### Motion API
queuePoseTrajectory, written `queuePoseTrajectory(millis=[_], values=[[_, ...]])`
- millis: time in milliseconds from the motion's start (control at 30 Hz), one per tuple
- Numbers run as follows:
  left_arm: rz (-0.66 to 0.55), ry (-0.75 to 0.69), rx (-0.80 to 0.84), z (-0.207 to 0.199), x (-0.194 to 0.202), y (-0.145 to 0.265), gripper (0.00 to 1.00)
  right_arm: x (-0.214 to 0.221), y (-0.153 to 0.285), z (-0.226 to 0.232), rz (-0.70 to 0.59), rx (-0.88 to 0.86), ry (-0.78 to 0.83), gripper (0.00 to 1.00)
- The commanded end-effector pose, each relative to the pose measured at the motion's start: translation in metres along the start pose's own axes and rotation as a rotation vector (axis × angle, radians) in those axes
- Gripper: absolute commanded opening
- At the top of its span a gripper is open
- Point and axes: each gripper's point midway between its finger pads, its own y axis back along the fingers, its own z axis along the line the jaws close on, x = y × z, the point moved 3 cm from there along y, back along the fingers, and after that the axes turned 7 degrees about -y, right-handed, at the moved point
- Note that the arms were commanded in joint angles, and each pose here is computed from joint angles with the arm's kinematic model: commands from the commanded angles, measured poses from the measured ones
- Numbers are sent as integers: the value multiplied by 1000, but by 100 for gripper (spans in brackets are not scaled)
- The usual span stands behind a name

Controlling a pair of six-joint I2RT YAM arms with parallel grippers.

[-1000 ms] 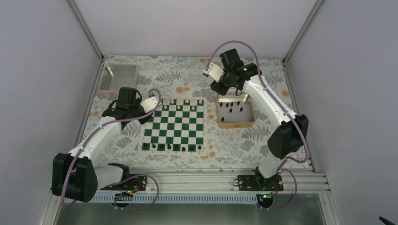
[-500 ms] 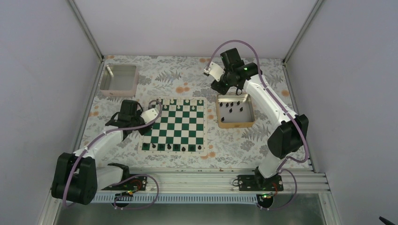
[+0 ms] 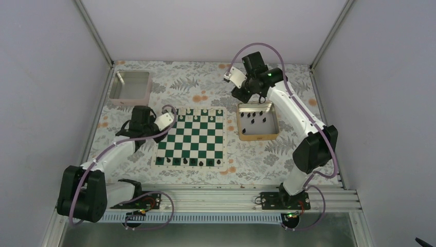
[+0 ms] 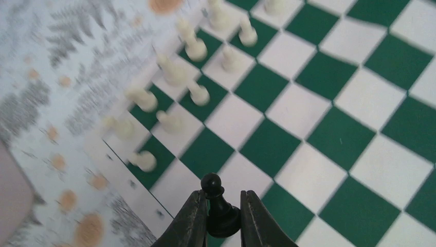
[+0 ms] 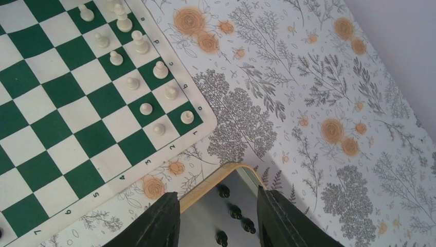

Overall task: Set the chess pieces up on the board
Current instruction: Pick up the chess piece from the chessboard, then place the chess piece in the storage box.

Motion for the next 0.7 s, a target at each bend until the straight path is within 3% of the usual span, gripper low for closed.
queuePoseTrajectory(millis=[0,200,433,667], values=[[-151,-32,-27,32,-65,22,5,6,6,-20,-6,38,-40,41],[-286,-118,34,39,-144,27,6,34,17,-59,-9,80,-129,41],[-367,-168,162,-1,-235,-23,6,58,43,-90,-39,127,-212,42],[-479,-104,225,-29,-293,-60,6,83,59,-111,-45,177,-278,42]])
